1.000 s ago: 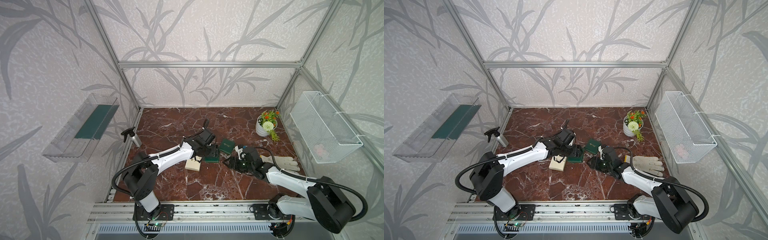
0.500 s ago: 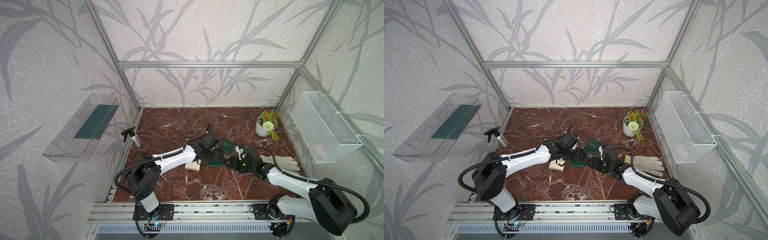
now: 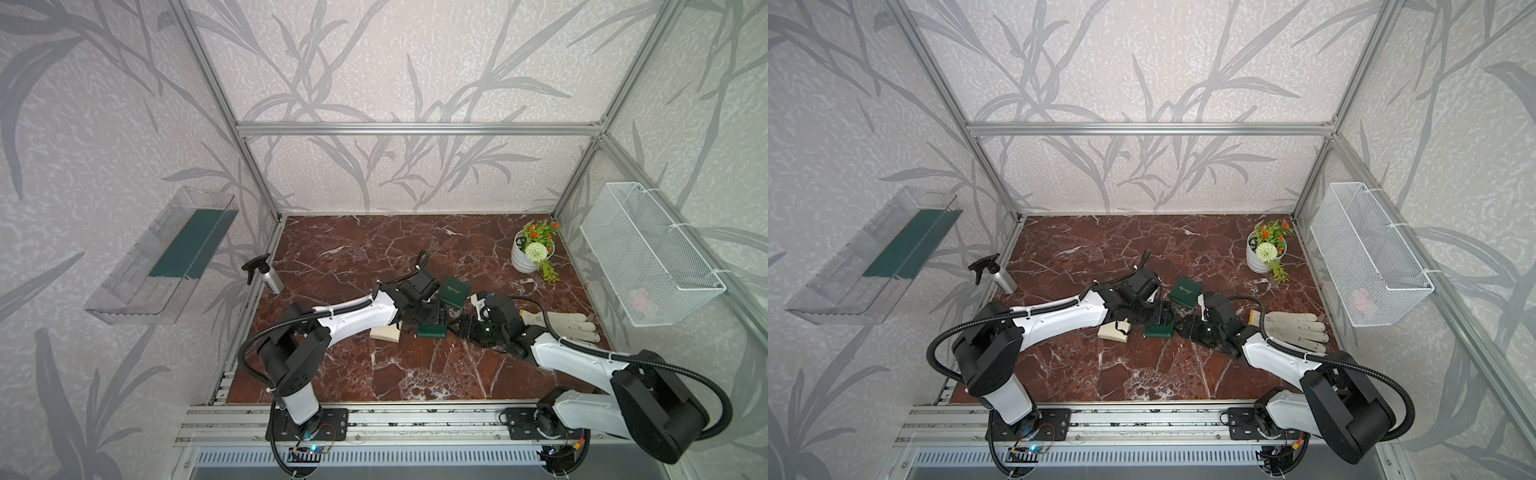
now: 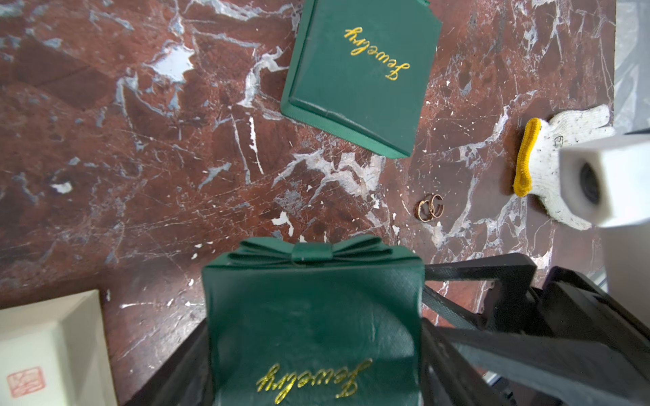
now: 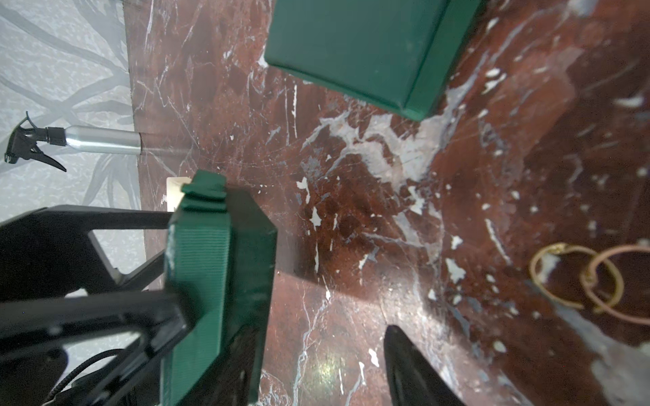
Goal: Take the rings out of the lift-off lid box
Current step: Open the lid on the jewelry box, then place the jewelry box at the center of the board.
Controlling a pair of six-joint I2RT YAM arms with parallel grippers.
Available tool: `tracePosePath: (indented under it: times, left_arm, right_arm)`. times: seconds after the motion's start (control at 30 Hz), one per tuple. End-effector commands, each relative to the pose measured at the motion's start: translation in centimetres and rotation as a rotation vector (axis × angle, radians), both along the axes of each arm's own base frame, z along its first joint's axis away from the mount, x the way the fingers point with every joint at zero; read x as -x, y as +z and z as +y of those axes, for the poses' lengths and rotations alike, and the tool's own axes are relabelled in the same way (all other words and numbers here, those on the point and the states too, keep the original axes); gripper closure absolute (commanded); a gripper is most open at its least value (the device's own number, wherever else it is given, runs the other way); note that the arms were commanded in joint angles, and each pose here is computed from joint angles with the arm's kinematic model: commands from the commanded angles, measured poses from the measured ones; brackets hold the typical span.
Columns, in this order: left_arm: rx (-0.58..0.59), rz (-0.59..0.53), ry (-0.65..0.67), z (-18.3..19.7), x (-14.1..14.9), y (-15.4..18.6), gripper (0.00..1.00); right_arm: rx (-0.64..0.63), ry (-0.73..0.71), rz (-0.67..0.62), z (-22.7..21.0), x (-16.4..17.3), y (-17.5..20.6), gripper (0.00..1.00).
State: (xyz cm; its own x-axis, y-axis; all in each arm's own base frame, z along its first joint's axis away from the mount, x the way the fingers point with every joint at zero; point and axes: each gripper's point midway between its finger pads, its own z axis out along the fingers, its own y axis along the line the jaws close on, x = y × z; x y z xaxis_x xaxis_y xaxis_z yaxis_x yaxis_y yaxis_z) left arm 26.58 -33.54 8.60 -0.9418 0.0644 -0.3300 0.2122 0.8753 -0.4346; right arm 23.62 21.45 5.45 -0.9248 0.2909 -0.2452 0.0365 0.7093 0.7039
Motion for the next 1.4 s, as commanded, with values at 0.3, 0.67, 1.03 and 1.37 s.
tracePosePath:
  times: [0.3,0.67,1.03,1.37]
  left_arm:
    - [0.146,0.007,-0.044,-3.4,0.7,1.6,0.46]
    - [0.187,-0.012,-0.074,-3.0,1.5,2.4,0.46]
    - [0.150,-0.065,-0.014,0.6,1.2,2.0,0.46]
    - [0.142,-0.049,0.013,2.3,0.6,1.7,0.46]
  right_arm:
    - [0.036,0.036,0.002,0.7,0.6,-0.8,0.41]
    - [0.126,0.061,0.032,1.4,1.7,-3.1,0.41]
    - [0.159,0.038,0.030,0.4,2.0,-2.9,0.40]
    - [0.291,-0.014,0.048,-1.9,2.4,-3.5,0.39]
